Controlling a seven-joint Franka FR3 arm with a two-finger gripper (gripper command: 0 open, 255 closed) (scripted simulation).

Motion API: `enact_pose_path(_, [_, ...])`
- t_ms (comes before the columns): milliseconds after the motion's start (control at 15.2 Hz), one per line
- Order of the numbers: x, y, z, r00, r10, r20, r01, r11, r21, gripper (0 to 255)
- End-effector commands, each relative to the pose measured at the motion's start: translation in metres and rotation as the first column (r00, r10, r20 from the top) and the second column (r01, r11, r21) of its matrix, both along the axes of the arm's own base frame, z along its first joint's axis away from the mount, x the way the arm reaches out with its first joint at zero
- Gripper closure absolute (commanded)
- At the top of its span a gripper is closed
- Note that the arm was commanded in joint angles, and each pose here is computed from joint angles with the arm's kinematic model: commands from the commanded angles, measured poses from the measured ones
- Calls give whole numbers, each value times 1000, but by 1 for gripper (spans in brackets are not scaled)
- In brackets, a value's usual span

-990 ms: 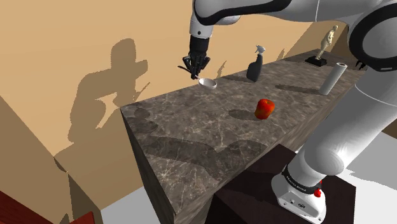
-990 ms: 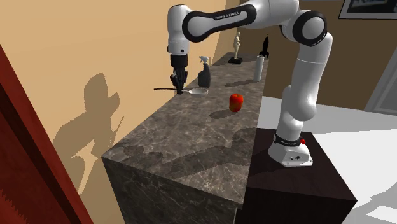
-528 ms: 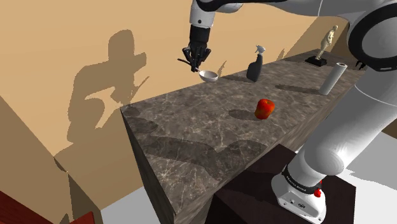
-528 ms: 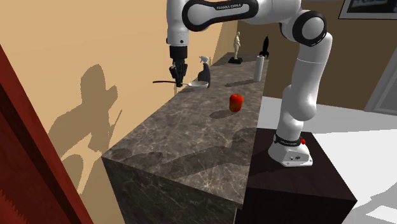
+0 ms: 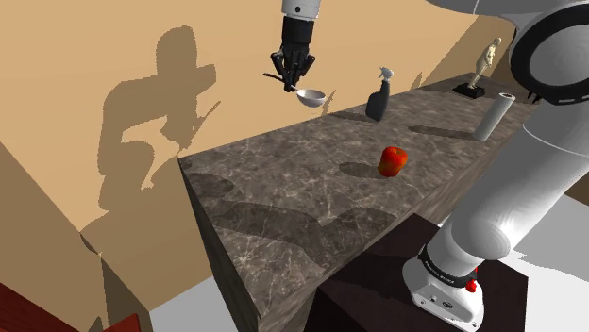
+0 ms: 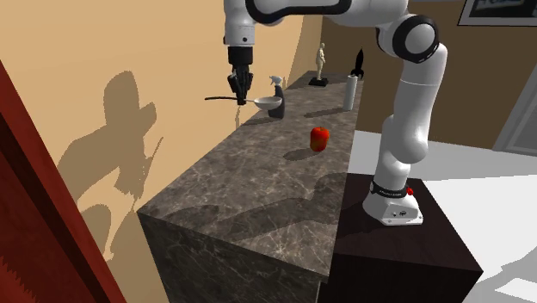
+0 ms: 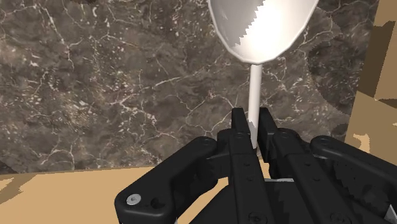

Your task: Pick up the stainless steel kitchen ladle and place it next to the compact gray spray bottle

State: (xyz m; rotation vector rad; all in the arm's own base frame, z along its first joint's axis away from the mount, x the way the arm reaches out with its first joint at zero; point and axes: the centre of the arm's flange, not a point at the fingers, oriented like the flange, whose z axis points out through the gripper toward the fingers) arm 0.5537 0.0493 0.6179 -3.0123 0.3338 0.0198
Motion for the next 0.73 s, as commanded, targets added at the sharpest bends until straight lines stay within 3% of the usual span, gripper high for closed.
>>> enact_pose_path(0, [0,0,10,1000,0,0,0,1000,0,255])
enact_pose_path(330, [0,0,35,1000,0,0,0,1000,0,255])
enact_pose_path(660, [-12,-65,35,1000,0,0,0,1000,0,255])
